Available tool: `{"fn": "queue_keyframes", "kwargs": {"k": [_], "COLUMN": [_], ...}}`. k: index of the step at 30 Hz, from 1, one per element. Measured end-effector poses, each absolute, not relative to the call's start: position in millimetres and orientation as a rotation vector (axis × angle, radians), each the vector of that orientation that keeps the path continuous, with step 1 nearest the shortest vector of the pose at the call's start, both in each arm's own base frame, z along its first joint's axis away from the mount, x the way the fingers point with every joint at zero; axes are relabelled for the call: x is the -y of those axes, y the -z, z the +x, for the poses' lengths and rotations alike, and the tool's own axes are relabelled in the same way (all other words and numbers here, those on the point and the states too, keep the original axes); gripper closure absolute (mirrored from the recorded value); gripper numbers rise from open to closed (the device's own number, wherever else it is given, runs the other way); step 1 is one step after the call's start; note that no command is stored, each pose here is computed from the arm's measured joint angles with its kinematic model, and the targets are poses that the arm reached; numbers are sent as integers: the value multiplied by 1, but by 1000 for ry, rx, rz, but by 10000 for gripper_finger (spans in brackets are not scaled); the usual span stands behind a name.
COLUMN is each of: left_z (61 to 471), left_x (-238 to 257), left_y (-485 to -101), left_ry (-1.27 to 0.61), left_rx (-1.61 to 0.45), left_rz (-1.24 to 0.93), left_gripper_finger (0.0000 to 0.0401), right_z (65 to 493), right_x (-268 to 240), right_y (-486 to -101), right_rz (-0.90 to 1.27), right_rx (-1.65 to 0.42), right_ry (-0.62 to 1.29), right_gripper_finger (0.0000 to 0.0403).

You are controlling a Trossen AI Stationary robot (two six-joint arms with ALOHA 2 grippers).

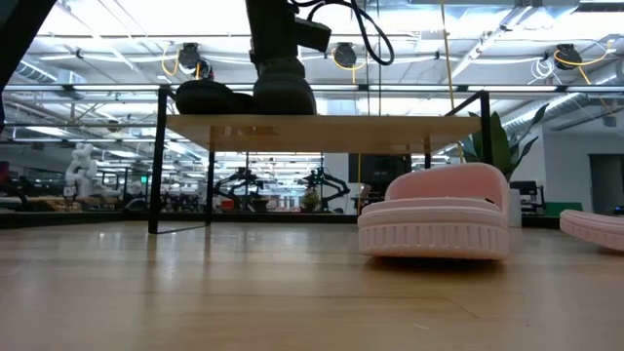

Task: Pick and place slides into the shelf
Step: Put the black slide next to the black slide on the shelf

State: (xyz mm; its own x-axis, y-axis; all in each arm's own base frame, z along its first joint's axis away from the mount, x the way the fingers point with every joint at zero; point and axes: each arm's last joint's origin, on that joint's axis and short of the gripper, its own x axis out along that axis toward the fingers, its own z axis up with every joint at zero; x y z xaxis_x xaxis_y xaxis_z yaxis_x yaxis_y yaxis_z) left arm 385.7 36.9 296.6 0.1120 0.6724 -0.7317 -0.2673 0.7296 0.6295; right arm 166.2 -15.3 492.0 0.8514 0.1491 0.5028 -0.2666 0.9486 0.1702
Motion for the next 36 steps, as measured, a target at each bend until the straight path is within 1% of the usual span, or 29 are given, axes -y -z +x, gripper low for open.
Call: {"fn": "queue_keyframes", "kwargs": {"k": [4,36], "left_z": [386,385], "left_x": [-37,-42], "left_y": [-297,-296], "left_ry": [-715,-687], "left_rx": [-1285,-1313], "left_rz": [386,429], "left_gripper_finger": [316,315], "right_z": [166,166], "right_x": [15,15], "right_y": [-492,-492], "right_rz": [239,239], "right_rx": [507,507], "right_ry": [-221,-221], "right_gripper_finger": [403,403]}}
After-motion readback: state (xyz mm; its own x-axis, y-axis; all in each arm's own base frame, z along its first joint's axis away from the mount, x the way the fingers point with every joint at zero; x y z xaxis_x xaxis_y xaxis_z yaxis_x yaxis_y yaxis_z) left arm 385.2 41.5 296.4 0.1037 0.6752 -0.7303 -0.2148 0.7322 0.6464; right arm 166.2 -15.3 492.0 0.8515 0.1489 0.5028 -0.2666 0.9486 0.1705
